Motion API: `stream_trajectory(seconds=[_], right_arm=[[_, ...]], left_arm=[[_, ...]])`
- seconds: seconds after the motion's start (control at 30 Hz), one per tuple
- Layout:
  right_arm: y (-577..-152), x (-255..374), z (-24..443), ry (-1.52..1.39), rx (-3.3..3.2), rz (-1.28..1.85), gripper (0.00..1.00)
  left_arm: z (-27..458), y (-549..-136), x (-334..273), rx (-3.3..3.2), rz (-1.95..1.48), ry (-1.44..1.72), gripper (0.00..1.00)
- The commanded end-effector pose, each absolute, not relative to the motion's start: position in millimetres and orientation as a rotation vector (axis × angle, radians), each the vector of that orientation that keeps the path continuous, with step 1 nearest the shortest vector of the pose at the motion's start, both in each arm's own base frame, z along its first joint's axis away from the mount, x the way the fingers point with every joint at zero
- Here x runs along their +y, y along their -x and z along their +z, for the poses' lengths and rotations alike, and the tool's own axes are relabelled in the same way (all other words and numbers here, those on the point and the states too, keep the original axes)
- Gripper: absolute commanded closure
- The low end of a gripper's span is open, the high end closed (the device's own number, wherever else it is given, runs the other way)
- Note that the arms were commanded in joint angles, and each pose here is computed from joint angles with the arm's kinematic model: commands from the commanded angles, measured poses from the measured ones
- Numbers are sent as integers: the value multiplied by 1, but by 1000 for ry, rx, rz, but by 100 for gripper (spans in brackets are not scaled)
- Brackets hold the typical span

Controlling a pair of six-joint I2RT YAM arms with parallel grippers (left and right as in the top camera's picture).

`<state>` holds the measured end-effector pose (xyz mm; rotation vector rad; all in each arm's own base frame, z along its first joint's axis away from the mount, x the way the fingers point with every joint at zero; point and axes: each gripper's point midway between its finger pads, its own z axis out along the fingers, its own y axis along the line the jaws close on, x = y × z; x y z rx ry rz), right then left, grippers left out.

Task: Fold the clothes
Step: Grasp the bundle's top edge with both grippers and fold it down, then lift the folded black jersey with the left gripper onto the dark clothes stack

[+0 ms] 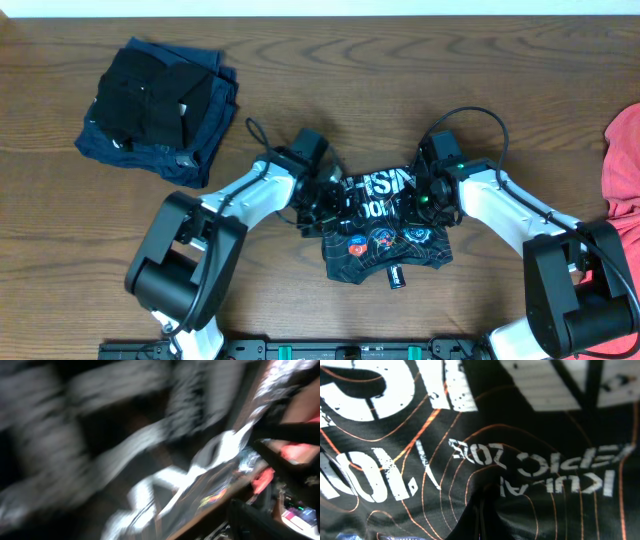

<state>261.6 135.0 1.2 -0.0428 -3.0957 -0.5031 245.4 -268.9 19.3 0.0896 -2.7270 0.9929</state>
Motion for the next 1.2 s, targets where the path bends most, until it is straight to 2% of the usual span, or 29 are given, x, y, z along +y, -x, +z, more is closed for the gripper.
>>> stream_trajectory(seconds=[0.0, 0.1, 0.17, 0.2, 0.23, 0.33, 0.4, 0.53, 0.67, 0.93, 1.17], right_arm=[[-257, 131, -6, 91, -3064, -488, 99], [-257, 131, -6, 92, -3064, -487, 99], [-256, 131, -6, 92, -3062, -486, 99], [-256, 131, -6, 91, -3062, -486, 99], [-256, 131, -6, 92, -3062, -486, 99], [-256, 131, -5, 92, -3062, -484, 99], [-256, 129, -4, 95, -3068, -473, 99], [-257, 118, 12, 102, -3098, -451, 99], [-264, 104, 41, 152, -3162, -486, 99], [-282, 86, 101, 364, -3345, -616, 99], [-281, 85, 109, 479, -3343, -637, 99]], left_arm=[[-13, -232, -267, -2711, 898, -126, 23], [-13, -233, -271, -2723, 907, -108, 34], [-15, -234, -269, -2740, 889, -107, 50], [-16, -235, -268, -2752, 884, -95, 64], [-16, -236, -268, -2761, 885, -73, 72], [-17, -238, -268, -2788, 899, 19, 88], [-16, -237, -268, -2796, 911, 83, 94], [-6, -238, -270, -2787, 984, 195, 94], [28, -260, -270, -2807, 1156, 296, 94], [148, -367, -232, -3087, 1525, 264, 94], [250, -460, -180, -3334, 1905, 109, 94]])
